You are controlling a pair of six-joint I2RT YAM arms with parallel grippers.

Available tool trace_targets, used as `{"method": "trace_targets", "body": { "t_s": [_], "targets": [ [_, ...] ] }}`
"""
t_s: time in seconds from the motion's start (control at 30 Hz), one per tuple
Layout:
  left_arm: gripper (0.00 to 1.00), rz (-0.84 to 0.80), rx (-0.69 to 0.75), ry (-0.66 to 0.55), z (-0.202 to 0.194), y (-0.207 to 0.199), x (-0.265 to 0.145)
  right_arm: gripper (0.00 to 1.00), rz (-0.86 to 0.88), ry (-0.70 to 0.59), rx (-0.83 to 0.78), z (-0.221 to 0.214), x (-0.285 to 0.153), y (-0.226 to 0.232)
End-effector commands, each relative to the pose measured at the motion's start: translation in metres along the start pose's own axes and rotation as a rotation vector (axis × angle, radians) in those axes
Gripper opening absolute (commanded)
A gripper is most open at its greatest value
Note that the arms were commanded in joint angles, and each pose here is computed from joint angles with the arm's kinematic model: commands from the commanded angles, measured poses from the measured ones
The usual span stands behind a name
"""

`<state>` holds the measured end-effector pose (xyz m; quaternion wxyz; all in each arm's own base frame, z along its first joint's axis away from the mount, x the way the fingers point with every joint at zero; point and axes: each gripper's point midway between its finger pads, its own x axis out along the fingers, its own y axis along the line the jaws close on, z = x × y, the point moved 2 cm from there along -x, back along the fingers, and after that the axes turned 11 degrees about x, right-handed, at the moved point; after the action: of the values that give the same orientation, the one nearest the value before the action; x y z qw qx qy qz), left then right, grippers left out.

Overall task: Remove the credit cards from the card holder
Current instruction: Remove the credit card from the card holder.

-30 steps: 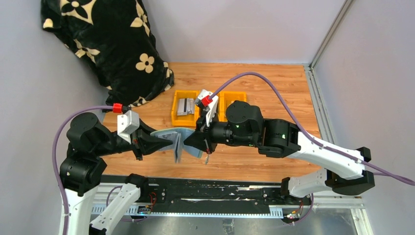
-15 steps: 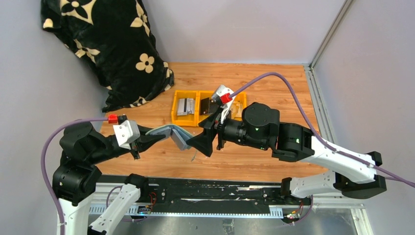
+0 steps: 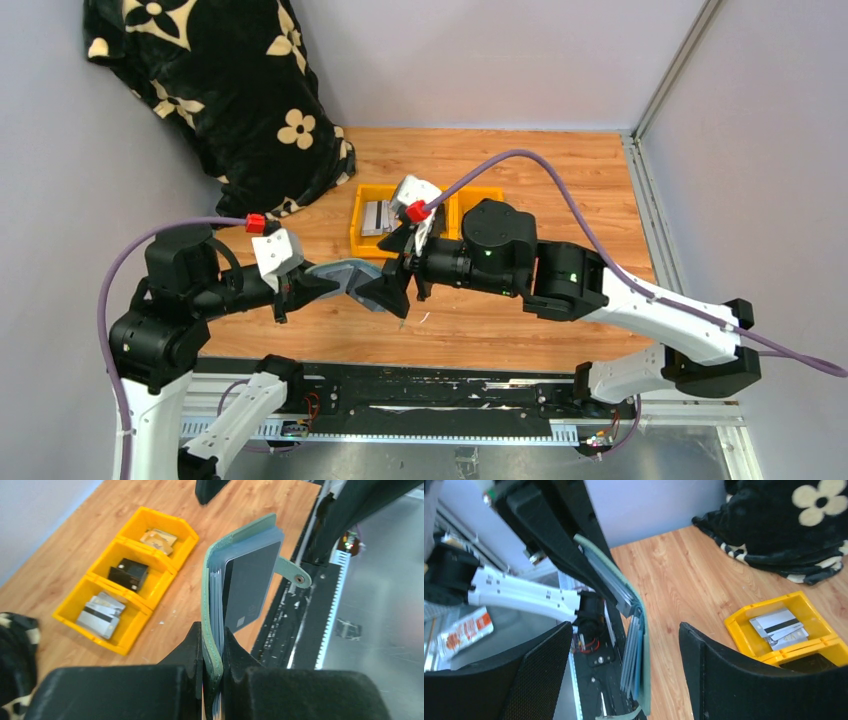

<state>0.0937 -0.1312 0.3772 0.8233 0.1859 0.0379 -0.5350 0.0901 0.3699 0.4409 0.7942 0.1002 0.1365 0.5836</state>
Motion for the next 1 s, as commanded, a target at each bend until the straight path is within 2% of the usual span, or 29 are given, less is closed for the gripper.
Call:
{"method": "trace_targets", "body": {
  "t_s": [0.0, 0.1, 0.2, 0.23, 0.33, 0.47, 0.5, 0.53, 0.63, 0.67, 0.77, 0.9, 0.97],
  "targets": [
    [0.00, -0.128, -0.071, -0.038, 0.014, -0.020, -0.002, 0.82, 0.122, 0.096, -0.132, -0.015, 0.001, 0.006],
    [0.00, -0.188, -0.120, -0.067, 0.023, -0.027, -0.002, 0.79, 0.235, 0.146, -0.127, -0.025, 0.000, 0.014],
    [0.00, -0.246, -0.171, -0.091, 0.029, -0.035, -0.002, 0.67, 0.329, 0.188, -0.068, -0.029, -0.003, 0.016],
    [0.00, -0.265, -0.188, -0.096, 0.030, -0.037, -0.002, 0.59, 0.362, 0.202, -0.038, -0.030, -0.004, 0.015],
    [0.00, -0.311, -0.222, -0.113, 0.034, -0.042, -0.002, 0.25, 0.441, 0.233, 0.058, -0.030, -0.009, 0.013],
    [0.00, -0.335, -0.272, -0.106, 0.033, -0.042, 0.000, 0.09, 0.587, 0.239, 0.108, -0.033, -0.018, 0.027],
    [0.03, -0.337, -0.283, -0.103, 0.032, -0.042, 0.001, 0.02, 0.607, 0.242, 0.113, -0.034, -0.019, 0.029],
    [0.08, -0.339, -0.295, -0.100, 0.032, -0.042, 0.001, 0.00, 0.611, 0.243, 0.119, -0.034, -0.020, 0.030],
    [0.36, -0.358, -0.341, -0.095, 0.032, -0.043, 0.002, 0.00, 0.653, 0.264, 0.127, -0.038, -0.024, 0.034],
    [0.40, -0.366, -0.354, -0.094, 0.032, -0.044, 0.003, 0.00, 0.661, 0.265, 0.124, -0.040, -0.026, 0.035],
    [0.42, -0.410, -0.395, -0.100, 0.031, -0.049, 0.003, 0.00, 0.664, 0.244, 0.106, -0.042, -0.030, 0.034],
    [0.26, -0.480, -0.434, -0.118, 0.031, -0.056, 0.003, 0.00, 0.677, 0.154, 0.082, -0.035, -0.032, 0.036],
    [0.25, -0.508, -0.453, -0.126, 0.031, -0.060, 0.002, 0.00, 0.675, 0.142, 0.089, -0.036, -0.031, 0.035]
  ]
}}
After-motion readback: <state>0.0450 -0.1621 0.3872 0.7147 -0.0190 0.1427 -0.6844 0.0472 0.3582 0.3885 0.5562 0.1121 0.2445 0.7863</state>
